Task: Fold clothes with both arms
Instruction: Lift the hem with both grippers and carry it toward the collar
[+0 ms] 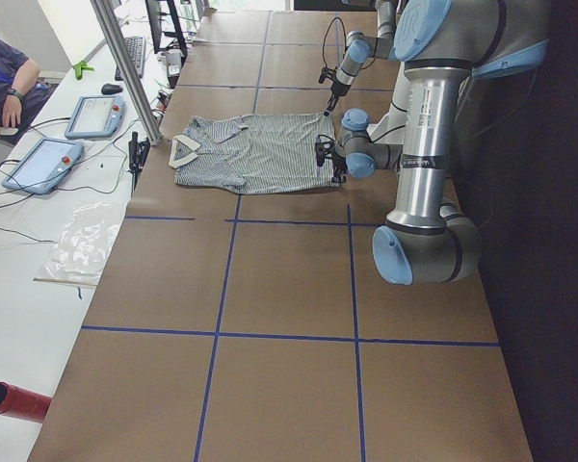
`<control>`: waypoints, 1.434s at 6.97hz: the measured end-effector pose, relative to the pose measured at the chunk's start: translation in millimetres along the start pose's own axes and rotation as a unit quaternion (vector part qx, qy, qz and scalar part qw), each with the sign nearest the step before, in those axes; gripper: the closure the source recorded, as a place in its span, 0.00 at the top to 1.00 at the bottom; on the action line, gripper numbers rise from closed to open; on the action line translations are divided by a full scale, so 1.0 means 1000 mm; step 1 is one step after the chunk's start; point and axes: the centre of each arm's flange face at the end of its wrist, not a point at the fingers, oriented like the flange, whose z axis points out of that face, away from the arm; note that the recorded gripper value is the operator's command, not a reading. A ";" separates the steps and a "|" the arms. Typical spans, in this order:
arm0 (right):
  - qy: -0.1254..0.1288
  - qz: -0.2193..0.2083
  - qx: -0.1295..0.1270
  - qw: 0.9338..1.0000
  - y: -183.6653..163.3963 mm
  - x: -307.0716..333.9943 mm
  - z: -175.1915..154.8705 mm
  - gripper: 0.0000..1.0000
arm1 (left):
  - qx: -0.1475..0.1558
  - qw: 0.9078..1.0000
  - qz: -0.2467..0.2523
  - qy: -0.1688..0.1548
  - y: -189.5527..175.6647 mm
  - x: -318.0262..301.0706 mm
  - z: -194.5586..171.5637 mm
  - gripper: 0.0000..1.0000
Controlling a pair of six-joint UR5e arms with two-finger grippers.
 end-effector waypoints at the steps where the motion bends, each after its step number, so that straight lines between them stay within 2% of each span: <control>1: -0.011 0.005 0.001 1.000 -0.012 0.006 -0.020 0.00 | -0.005 1.000 0.002 0.006 0.001 0.009 -0.021 0.00; 2: -0.022 0.011 0.001 1.000 -0.027 0.023 -0.051 0.00 | -0.020 1.000 0.004 0.005 0.006 0.025 -0.065 0.00; 3: -0.030 0.014 -0.008 0.999 -0.040 0.041 -0.095 0.00 | -0.038 0.999 0.004 0.004 0.013 0.047 -0.125 0.00; 4: -0.033 0.014 -0.026 0.999 -0.051 0.051 -0.148 0.00 | -0.045 0.999 0.004 0.011 0.017 0.068 -0.177 0.00; 5: -0.034 0.017 -0.047 0.998 -0.064 0.060 -0.200 0.00 | -0.051 0.999 0.001 0.017 0.016 0.081 -0.213 0.00; 6: -0.034 0.024 -0.063 0.997 -0.077 0.068 -0.234 0.00 | -0.056 0.998 -0.005 0.019 0.012 0.086 -0.230 0.00; 7: -0.034 0.025 -0.066 0.997 -0.087 0.063 -0.245 0.00 | -0.056 0.998 -0.005 0.017 0.006 0.089 -0.234 0.00; 9: -0.030 0.014 -0.033 0.999 -0.123 0.003 -0.217 0.00 | -0.028 1.000 0.006 -0.005 -0.029 0.091 -0.219 0.00; 10: -0.018 0.015 -0.019 1.000 -0.158 -0.020 -0.201 0.00 | -0.006 1.000 0.011 -0.022 -0.059 0.091 -0.210 0.00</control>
